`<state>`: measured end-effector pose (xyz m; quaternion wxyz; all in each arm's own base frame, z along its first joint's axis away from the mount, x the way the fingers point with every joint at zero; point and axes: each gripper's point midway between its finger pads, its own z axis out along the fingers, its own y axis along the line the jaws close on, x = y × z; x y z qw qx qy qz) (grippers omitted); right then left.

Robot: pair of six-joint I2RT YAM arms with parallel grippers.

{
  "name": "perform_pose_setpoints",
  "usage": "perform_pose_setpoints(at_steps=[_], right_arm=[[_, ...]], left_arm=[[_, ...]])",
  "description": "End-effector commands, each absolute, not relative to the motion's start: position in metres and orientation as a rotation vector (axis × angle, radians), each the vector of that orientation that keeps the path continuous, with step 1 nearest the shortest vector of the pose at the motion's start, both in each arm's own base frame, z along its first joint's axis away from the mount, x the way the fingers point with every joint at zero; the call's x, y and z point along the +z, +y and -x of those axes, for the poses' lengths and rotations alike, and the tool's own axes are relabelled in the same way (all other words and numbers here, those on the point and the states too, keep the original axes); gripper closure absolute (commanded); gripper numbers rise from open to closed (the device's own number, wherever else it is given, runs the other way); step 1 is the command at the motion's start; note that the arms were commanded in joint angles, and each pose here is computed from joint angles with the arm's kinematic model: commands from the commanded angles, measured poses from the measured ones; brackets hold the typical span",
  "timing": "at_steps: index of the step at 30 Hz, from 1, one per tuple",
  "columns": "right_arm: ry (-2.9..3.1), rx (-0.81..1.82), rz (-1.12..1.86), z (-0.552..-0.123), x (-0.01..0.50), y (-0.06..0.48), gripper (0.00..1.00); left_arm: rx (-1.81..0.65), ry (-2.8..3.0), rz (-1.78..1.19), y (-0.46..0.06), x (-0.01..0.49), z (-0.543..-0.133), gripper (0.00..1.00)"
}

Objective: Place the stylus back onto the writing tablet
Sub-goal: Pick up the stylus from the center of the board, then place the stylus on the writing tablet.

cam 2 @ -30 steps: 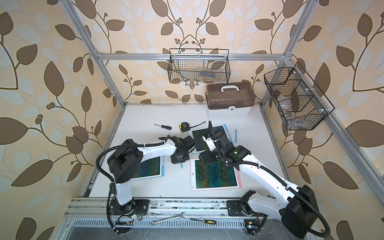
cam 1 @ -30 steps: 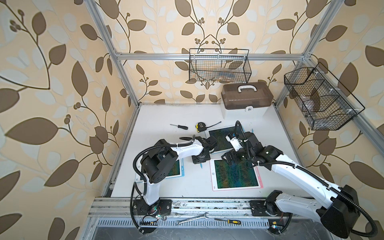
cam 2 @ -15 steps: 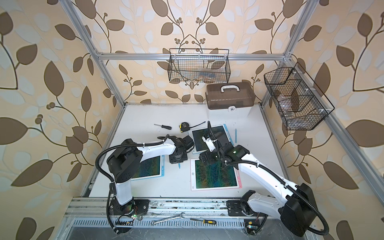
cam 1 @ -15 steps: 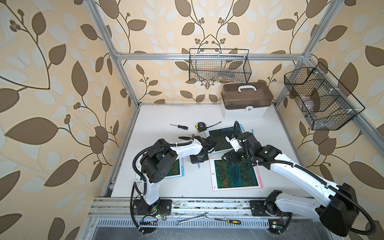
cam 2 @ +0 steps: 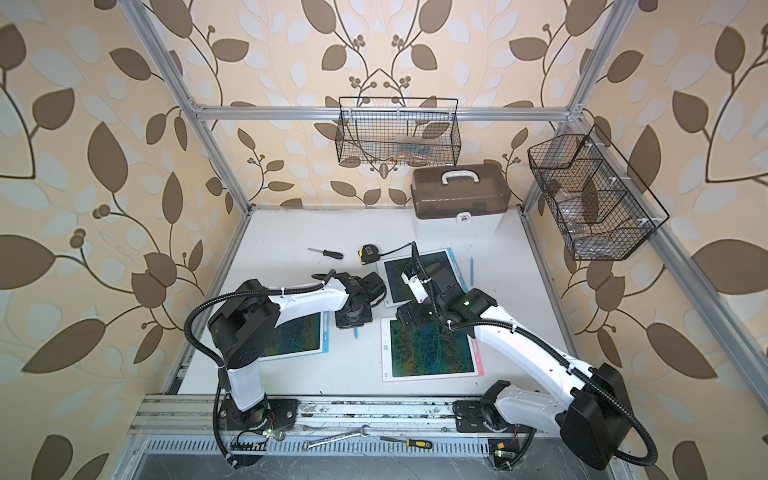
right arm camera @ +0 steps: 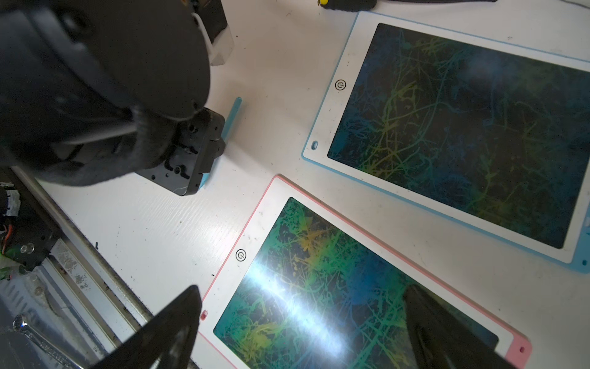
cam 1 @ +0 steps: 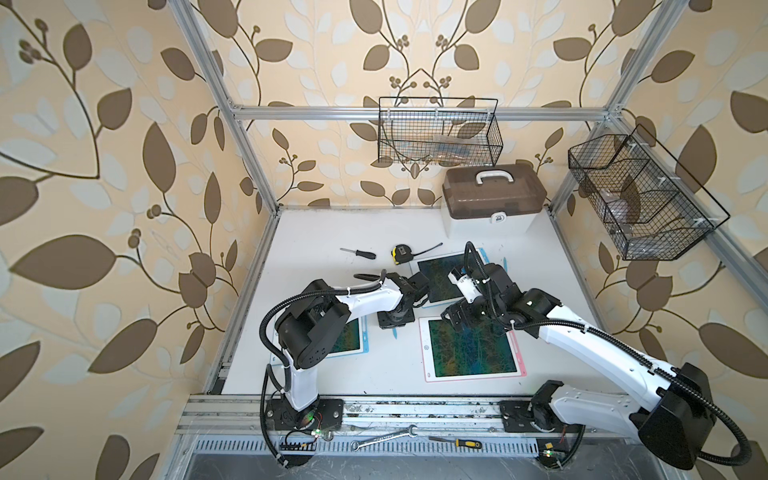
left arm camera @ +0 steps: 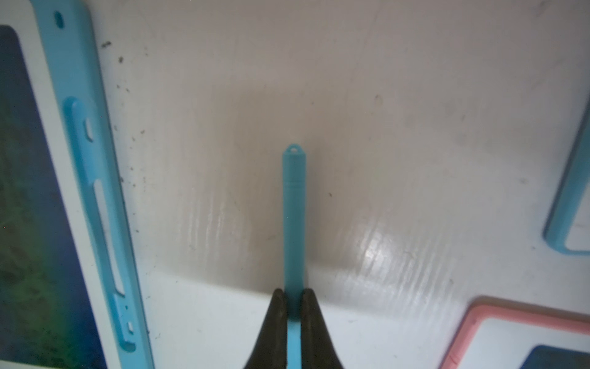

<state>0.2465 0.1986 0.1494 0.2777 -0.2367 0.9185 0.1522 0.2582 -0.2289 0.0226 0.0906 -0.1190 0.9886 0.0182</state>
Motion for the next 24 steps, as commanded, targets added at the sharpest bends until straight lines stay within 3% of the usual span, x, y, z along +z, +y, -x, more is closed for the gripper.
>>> perform_pose_setpoints(at_steps=[1,24], right_arm=[[2.453,0.396,0.65,-0.25,0.158,0.202,0.01],[2.456,0.385,0.663,-0.248,0.156,0.204,0.02]], left_arm=[[0.09,2.898,0.368,-0.212,0.038,-0.26,0.9],[0.146,2.88,0.327,-0.17,0.052,-0.258,0.89]])
